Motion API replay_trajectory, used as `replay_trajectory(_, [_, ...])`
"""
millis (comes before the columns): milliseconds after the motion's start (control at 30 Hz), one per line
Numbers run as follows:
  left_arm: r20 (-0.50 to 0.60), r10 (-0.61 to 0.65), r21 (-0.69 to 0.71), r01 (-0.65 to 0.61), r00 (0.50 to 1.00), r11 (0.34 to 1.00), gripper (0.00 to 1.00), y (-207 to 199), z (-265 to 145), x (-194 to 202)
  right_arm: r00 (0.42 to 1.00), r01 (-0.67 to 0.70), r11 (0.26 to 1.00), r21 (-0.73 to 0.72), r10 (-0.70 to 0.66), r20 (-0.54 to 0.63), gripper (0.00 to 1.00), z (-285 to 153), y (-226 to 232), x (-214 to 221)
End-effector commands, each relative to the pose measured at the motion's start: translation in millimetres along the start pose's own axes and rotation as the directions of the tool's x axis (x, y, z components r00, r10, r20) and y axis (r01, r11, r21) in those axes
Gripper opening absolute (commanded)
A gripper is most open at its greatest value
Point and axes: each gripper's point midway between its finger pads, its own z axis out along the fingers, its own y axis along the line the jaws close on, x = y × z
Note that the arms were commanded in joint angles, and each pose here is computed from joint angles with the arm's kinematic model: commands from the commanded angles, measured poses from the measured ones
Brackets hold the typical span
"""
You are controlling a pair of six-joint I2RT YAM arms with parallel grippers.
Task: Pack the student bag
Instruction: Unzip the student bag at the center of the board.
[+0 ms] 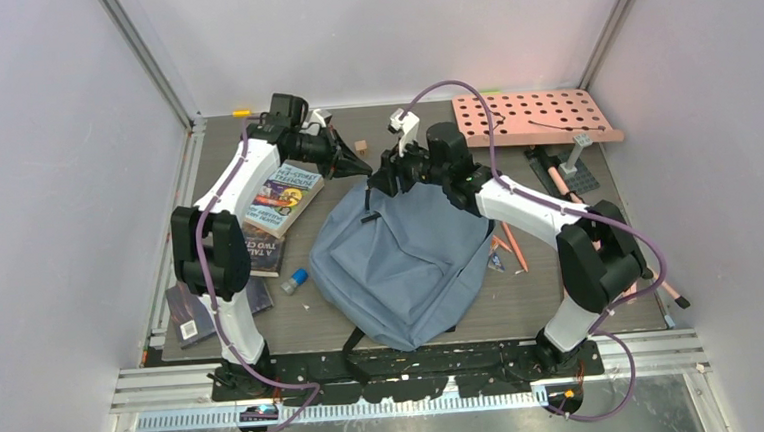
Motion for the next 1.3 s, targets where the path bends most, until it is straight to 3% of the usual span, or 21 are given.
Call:
replay_trajectory(0, [0.01, 0.074, 0.101, -0.075, 0.997, 0.992, 0.0, -37.8, -23.4, 12.0, 0.997, 0.065, 0.997, -0.052, -0.062, 0.055, 0.51, 9.0, 6.3, -18.0])
replay_trajectory(400, [-0.005, 0.061, 0.1, -0.06, 0.998, 0.993, 0.0, -39.1, -25.0, 15.2, 0.99, 0.12, 0.992, -0.025, -0.118, 0.074, 0.57, 21.4, -5.2, -23.0])
replay_trajectory(867, [-0.016, 0.052, 0.104, -0.05, 0.999, 0.993, 0.0, -42.7, -25.5, 14.8, 0.984, 0.145, 0.989, 0.015, -0.146, 0.106, 0.54, 29.2, -14.5, -36.9])
replay_trajectory(967, [-0.016, 0.049, 0.106, -0.048, 0.999, 0.993, 0.0, -44.4, -26.0, 14.7, 0.983, 0.144, 0.989, 0.02, -0.145, 0.109, 0.47, 34.1, -17.4, -41.0])
replay_trajectory(1133, [-0.006, 0.047, 0.107, -0.046, 0.999, 0.993, 0.0, -45.1, -26.0, 13.2, 0.986, 0.133, 0.991, 0.022, -0.135, 0.096, 0.24, 35.6, -18.7, -37.3])
replay_trajectory(1233, [0.007, 0.044, 0.111, -0.044, 0.999, 0.993, 0.0, -46.4, -25.5, 10.6, 0.988, 0.127, 0.992, 0.021, -0.128, 0.086, 0.04, 35.8, -18.6, -33.9])
replay_trajectory(1267, [0.014, 0.046, 0.114, -0.047, 0.999, 0.992, 0.0, -47.5, -25.7, 9.4, 0.989, 0.123, 0.992, 0.02, -0.124, 0.084, 0.02, 35.8, -18.2, -33.3])
